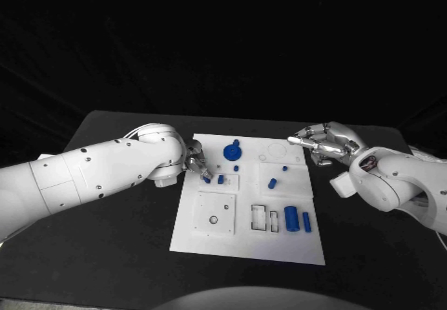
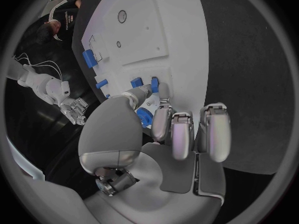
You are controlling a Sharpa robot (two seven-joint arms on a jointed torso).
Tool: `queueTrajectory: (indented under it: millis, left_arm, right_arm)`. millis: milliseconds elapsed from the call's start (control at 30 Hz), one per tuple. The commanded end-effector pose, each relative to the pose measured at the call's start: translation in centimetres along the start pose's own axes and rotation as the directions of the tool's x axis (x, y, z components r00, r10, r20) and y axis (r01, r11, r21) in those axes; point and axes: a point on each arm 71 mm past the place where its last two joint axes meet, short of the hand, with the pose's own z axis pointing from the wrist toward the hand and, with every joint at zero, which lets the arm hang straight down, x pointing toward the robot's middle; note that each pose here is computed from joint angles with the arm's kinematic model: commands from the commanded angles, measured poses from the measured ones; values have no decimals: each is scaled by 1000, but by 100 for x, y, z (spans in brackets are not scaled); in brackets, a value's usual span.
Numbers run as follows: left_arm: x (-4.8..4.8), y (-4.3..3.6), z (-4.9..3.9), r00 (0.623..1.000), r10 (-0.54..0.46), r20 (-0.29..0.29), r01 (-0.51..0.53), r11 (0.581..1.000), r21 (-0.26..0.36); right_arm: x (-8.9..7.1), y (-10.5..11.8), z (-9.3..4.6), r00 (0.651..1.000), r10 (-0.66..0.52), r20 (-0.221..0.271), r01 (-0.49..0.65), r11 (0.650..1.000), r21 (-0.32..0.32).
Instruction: Assemble the parts on the task board
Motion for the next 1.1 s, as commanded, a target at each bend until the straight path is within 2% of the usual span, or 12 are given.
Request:
queueTrajectory:
  millis: [33,633,1100]
  left_arm:
    - [79,13,31,999,20,-28,-21,1000,-17]
    - [72,1,40,999,28,-19,-29,999,-20]
    - [24,51,44,1000,4,15,-4,1000,-31]
  right_arm:
    - [14,9,-3,1000,3,-12,-3,1000,-11]
    - [13,11,-6,1000,3,-12,-3,1000,-11]
    - [12,9,-2,1000,3,-10,-3,1000,-11]
